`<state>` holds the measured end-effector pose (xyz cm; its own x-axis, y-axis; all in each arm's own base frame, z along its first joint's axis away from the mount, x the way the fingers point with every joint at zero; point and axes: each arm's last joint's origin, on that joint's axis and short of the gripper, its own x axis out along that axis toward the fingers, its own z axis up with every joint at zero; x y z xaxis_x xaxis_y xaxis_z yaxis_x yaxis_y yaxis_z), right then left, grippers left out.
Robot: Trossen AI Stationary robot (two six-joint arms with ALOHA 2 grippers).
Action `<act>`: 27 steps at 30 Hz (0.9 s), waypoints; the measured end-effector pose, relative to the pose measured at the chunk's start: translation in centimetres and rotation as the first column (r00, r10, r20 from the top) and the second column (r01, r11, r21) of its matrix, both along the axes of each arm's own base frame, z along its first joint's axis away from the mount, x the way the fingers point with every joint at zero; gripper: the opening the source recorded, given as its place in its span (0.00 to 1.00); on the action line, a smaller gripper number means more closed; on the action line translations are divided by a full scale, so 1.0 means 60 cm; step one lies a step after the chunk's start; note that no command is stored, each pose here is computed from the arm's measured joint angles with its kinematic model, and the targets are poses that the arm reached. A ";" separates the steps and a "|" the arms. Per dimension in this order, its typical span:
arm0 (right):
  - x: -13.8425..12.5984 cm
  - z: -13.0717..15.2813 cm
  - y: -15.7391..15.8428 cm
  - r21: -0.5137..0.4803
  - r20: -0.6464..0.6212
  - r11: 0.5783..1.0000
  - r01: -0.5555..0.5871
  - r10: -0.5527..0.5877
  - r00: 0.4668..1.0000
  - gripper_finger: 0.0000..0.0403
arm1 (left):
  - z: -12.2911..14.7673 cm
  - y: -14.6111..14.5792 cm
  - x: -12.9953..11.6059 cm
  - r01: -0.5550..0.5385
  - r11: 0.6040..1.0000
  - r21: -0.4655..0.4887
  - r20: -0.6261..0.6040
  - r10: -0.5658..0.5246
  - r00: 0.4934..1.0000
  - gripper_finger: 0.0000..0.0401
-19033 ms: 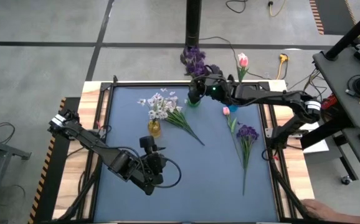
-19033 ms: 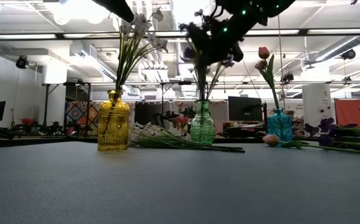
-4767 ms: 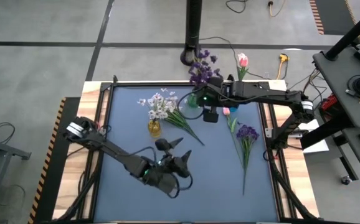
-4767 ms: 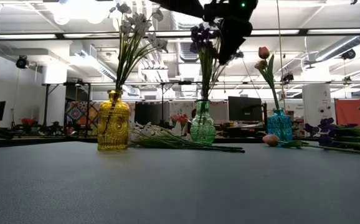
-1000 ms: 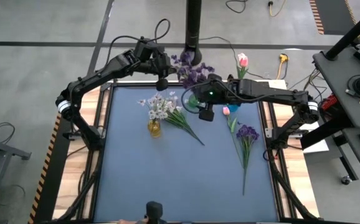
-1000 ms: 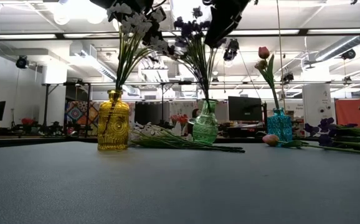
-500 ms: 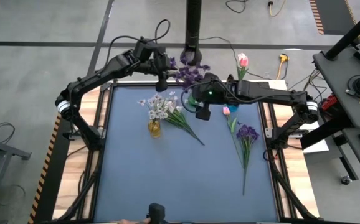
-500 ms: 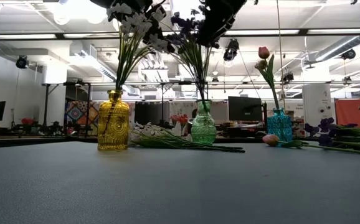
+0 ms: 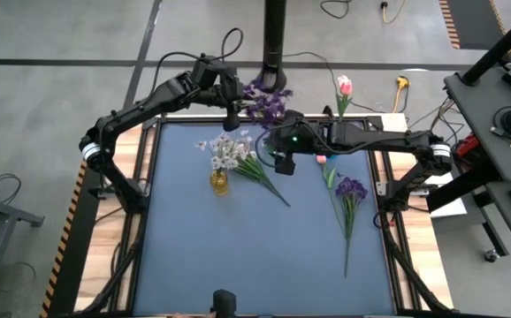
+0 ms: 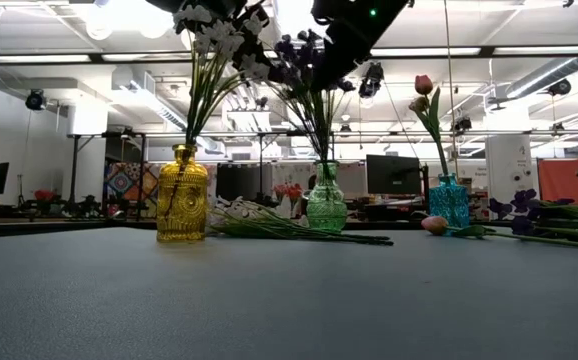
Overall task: Sort flowers into vase by color
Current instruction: Put the left purple flowers into the green vase
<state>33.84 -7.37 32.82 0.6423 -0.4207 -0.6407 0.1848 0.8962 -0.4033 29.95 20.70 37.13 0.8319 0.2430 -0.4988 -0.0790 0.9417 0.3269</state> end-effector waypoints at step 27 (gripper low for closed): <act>-0.011 0.000 0.003 -0.177 -0.113 0.983 0.051 -0.072 0.991 0.89 | -0.004 0.002 -0.003 -0.054 0.998 0.013 -0.041 0.055 0.998 0.11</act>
